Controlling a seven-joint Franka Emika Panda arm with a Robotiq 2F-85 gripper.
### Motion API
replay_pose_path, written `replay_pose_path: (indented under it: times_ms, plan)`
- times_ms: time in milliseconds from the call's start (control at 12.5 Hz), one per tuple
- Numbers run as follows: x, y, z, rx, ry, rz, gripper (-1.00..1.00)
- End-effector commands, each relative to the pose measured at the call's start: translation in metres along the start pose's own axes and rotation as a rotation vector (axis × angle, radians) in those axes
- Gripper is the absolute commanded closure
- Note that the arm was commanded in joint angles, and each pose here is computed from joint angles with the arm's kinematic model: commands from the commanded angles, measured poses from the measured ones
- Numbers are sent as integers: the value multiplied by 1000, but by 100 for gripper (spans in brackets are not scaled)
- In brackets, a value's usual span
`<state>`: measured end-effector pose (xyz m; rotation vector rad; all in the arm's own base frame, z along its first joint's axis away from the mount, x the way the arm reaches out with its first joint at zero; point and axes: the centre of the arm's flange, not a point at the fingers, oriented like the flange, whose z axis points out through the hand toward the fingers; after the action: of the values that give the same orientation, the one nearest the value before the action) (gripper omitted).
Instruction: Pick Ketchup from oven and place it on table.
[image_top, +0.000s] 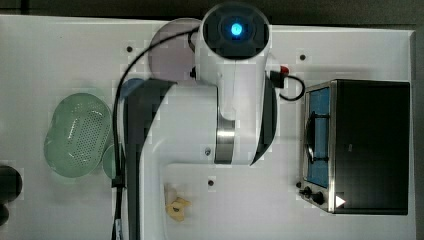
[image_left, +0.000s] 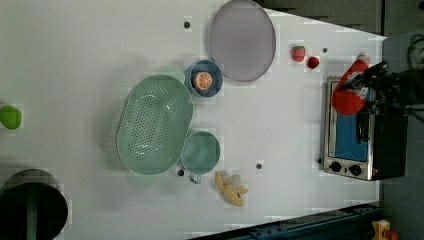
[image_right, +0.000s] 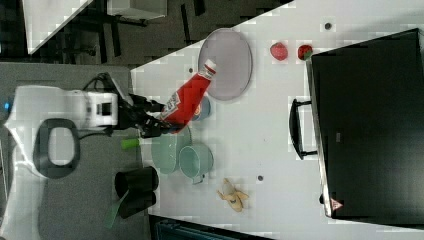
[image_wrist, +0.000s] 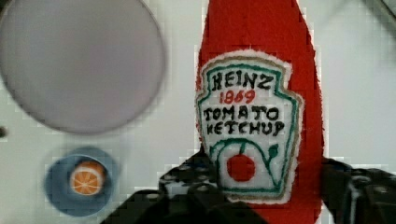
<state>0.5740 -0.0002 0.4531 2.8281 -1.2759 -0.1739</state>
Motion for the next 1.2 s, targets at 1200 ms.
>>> replay_pose_path:
  times_ms: [1200]
  plan:
    - [23,8,206,77,112,110,-100]
